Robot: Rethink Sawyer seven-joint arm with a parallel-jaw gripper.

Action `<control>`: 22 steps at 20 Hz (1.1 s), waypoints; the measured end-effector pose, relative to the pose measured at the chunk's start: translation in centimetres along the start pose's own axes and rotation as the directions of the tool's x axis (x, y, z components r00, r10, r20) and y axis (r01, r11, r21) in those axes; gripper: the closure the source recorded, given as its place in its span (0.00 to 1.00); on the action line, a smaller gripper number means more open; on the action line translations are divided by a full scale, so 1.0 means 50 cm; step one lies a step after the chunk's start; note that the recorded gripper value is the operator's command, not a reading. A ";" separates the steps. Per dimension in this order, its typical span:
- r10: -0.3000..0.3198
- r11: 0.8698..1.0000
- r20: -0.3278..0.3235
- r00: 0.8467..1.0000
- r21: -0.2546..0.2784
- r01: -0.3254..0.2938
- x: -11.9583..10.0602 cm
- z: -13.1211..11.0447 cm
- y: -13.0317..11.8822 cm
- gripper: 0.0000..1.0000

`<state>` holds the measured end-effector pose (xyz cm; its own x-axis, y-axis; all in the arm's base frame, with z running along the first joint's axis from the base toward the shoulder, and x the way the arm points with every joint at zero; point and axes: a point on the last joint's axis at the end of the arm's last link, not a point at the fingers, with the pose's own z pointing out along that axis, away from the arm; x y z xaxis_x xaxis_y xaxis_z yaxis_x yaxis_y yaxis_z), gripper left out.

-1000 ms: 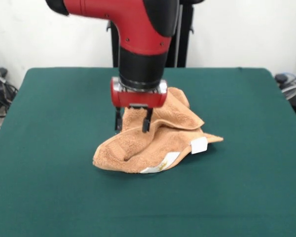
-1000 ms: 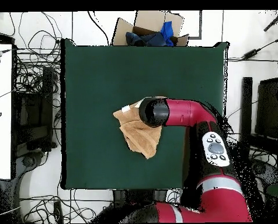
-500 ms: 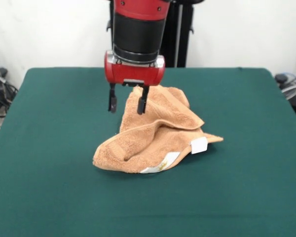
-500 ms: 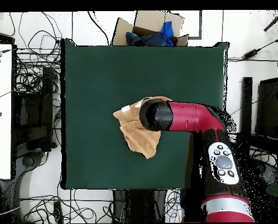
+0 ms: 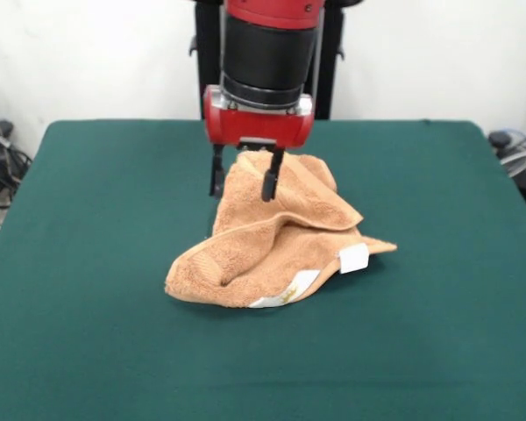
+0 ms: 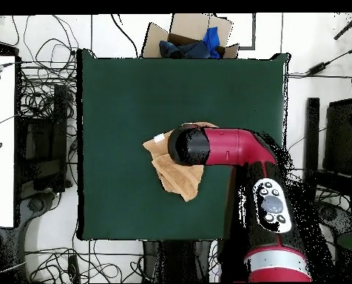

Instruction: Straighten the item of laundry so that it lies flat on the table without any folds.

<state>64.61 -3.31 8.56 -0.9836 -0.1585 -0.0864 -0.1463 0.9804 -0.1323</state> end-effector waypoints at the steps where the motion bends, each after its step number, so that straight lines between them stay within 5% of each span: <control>1: -0.006 1.000 -0.001 1.000 0.000 0.006 0.000 0.001 0.008 0.00; 10: -0.119 0.993 -0.014 0.993 -0.026 0.118 0.011 0.064 0.165 0.00; 16: -0.149 0.988 0.009 0.989 -0.038 0.149 0.034 0.128 0.229 0.00; 22: -0.138 0.989 0.029 0.990 -0.048 0.140 0.056 0.180 0.239 0.00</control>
<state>61.07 6.91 -2.15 -0.9505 -0.2958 -0.0954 -0.2871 0.9531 -0.0954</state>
